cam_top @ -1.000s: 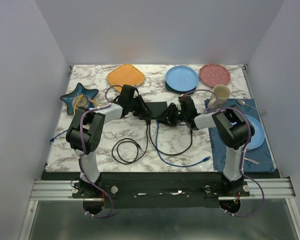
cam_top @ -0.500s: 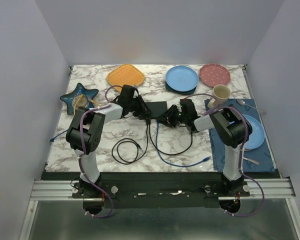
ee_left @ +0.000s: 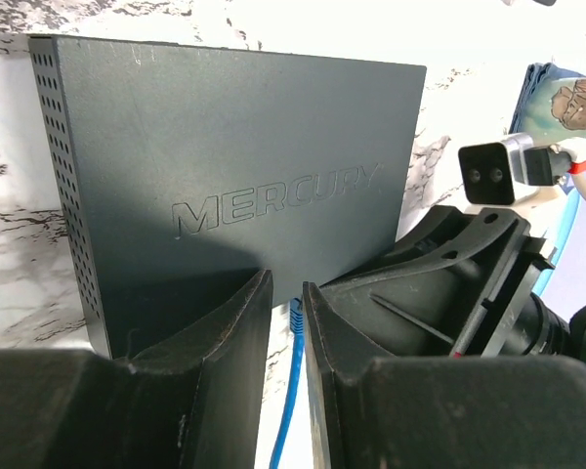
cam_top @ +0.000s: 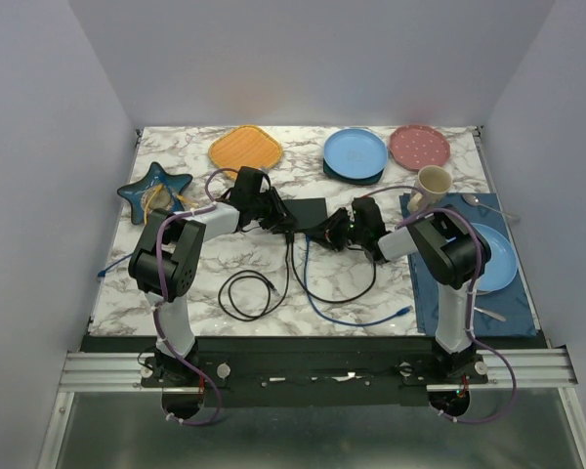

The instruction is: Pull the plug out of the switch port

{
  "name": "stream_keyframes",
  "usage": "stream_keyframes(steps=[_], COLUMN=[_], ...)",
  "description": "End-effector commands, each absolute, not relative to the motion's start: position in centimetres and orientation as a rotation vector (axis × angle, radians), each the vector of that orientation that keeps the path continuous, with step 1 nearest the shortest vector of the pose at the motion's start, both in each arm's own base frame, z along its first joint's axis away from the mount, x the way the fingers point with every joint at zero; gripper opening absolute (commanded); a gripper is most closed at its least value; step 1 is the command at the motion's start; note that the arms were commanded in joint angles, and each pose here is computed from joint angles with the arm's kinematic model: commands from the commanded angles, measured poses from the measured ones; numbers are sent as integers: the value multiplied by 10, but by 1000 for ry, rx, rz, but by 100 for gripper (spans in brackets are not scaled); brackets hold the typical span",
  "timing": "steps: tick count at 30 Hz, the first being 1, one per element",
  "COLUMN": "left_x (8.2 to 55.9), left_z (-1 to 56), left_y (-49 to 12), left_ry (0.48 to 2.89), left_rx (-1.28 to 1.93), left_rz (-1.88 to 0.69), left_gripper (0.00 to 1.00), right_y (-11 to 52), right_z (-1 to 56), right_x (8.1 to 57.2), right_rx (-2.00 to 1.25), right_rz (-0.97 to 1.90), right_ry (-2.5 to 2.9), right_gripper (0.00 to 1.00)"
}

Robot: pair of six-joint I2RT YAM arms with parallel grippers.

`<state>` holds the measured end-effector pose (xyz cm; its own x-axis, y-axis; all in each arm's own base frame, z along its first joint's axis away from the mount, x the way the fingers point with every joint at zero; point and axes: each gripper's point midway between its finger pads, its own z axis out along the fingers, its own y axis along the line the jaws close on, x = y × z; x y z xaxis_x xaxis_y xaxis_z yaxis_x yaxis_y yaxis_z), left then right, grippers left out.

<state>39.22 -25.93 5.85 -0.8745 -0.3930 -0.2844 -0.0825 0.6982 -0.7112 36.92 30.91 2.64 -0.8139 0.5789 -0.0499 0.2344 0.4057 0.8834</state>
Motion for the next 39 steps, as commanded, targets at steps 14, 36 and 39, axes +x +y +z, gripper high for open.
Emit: stream_keyframes(steps=[14,36,39], left_x=[380,374,381], left_z=[51,23,23], left_y=[-262,-273,-271], left_ry=[2518,2571,2561], left_rx=[-394,-482,-503], left_rz=[-1081,-1049,-1019], left_gripper=[34,34,34], right_y=[303,307,303], right_z=[10,5,1], right_x=[359,342,335], right_rx=[680,439,405], right_rz=[1308,1273,1252], right_ry=[2353,2497,2522], right_gripper=[1,1,1])
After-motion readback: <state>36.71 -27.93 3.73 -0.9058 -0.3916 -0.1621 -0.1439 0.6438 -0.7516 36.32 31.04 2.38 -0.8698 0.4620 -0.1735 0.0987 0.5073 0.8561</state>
